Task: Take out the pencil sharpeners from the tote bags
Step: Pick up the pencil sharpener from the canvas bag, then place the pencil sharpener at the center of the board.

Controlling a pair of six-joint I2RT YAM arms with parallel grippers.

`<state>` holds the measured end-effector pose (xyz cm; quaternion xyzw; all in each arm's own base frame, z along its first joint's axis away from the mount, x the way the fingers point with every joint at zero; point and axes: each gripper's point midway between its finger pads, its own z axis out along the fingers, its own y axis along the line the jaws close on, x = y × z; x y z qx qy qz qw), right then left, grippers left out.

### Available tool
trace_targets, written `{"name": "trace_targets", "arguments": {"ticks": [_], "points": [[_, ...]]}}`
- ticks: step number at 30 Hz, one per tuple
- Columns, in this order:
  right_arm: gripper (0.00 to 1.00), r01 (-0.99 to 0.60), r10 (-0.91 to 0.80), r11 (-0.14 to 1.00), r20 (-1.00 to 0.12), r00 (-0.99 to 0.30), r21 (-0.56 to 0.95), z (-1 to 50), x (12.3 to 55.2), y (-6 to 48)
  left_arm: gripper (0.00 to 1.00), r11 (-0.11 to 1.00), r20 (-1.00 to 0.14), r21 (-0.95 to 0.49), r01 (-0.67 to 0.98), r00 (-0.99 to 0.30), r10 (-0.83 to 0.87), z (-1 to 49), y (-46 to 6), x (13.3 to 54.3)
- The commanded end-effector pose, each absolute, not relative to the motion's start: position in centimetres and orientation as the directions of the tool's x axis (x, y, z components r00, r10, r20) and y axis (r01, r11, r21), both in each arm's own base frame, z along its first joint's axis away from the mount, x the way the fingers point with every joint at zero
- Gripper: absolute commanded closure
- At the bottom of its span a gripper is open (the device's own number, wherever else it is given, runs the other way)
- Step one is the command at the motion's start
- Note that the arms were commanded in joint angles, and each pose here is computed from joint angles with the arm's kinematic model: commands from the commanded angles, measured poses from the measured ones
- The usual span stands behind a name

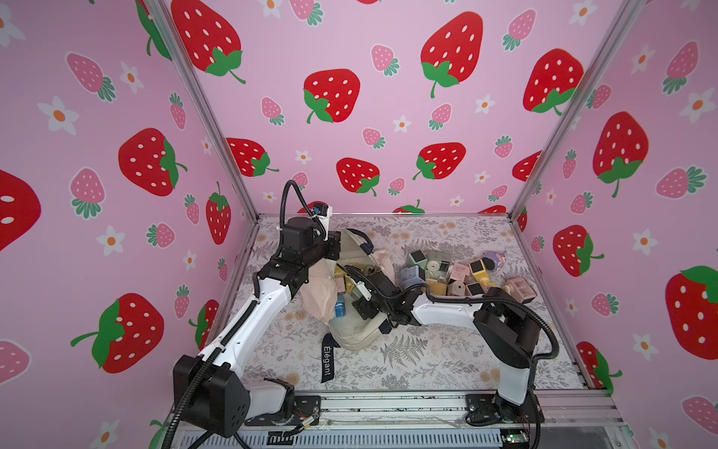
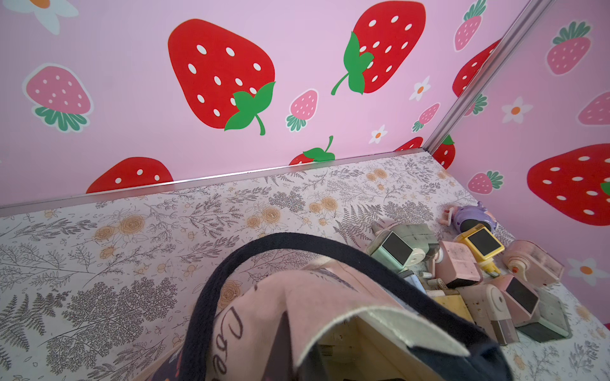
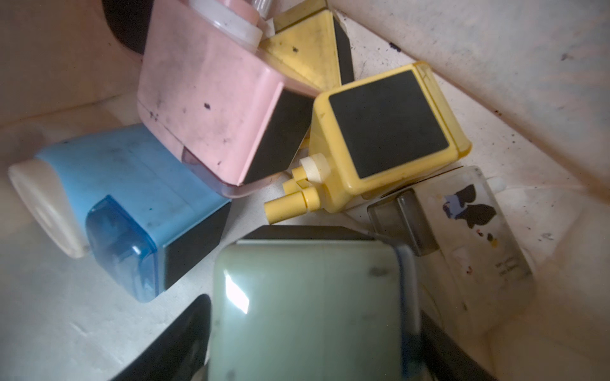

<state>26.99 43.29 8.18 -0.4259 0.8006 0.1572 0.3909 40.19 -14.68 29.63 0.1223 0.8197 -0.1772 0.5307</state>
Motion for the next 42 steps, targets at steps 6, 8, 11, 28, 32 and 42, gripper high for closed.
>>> {"name": "trace_targets", "arguments": {"ticks": [6, 8, 11, 28, 32, 42], "points": [[0.38, -0.844, -0.453, 0.537, -0.843, -0.291, 0.003, 13.4, 25.7, 44.3, 1.00, 0.887, -0.955, -0.149, 0.436, -0.297, -0.015, 34.0, -15.6, 40.8], [0.38, -0.863, -0.436, 0.504, -0.854, -0.284, 0.029, 14.4, 25.1, 44.8, 1.00, 0.886, -0.955, -0.149, 0.438, -0.295, -0.015, 34.1, -15.6, 40.8], [0.38, -0.892, -0.405, 0.445, -0.873, -0.274, 0.074, 15.8, 23.9, 45.4, 1.00, 0.887, -0.956, -0.147, 0.438, -0.292, -0.014, 34.2, -15.6, 40.7], [0.39, -0.976, -0.283, 0.173, -0.943, -0.176, 0.130, 22.0, 18.3, 44.8, 1.00, 0.888, -0.956, -0.147, 0.436, -0.295, -0.014, 34.1, -15.6, 40.8], [0.39, -0.972, -0.275, 0.219, -0.950, -0.150, 0.090, 22.7, 18.5, 43.4, 1.00, 0.887, -0.956, -0.148, 0.438, -0.294, -0.014, 34.1, -15.6, 40.8], [0.39, -0.925, -0.294, 0.381, -0.946, -0.135, 0.013, 21.8, 20.3, 39.8, 1.00, 0.885, -0.954, -0.153, 0.440, -0.299, -0.016, 34.0, -15.7, 40.9]]}}
